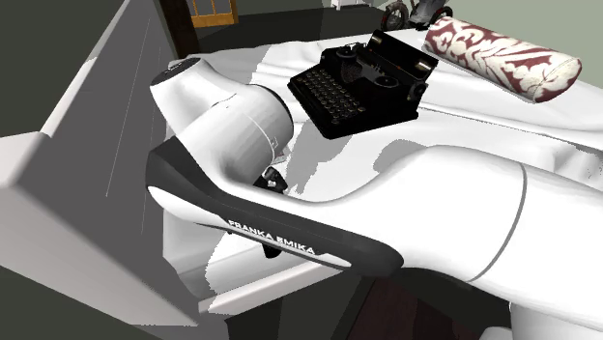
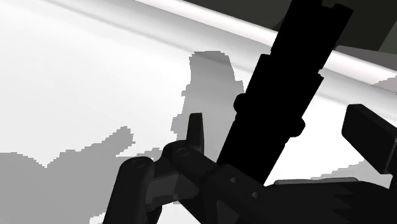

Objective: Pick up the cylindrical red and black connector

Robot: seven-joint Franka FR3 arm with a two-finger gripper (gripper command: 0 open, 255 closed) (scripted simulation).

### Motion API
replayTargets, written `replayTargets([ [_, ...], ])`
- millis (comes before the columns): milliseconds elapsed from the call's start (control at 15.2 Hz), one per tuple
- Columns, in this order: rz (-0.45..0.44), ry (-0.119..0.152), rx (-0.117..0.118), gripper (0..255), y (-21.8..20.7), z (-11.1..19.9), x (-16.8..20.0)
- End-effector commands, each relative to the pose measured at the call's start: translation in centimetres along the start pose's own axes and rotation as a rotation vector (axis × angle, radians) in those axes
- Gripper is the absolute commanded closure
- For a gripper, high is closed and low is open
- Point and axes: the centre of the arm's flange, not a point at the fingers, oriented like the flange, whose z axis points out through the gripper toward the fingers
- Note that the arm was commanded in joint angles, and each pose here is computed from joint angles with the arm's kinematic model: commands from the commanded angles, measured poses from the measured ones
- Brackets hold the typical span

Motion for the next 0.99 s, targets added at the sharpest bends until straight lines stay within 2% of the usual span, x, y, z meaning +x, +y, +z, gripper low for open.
replayTargets([
  [0, 0.004, 0.0, -0.001, 0, -0.3, 0.9, 0.3],
  [264, 0.004, 0.0, -0.001, 0, -0.7, 3.2, 0.7],
  [396, 0.004, 0.0, -0.001, 0, -0.7, 3.2, 0.7],
  [462, 0.004, 0.0, -0.001, 255, -0.7, 3.2, 0.7],
  [924, 0.004, 0.0, -0.001, 255, -0.6, 3.3, 0.7],
])
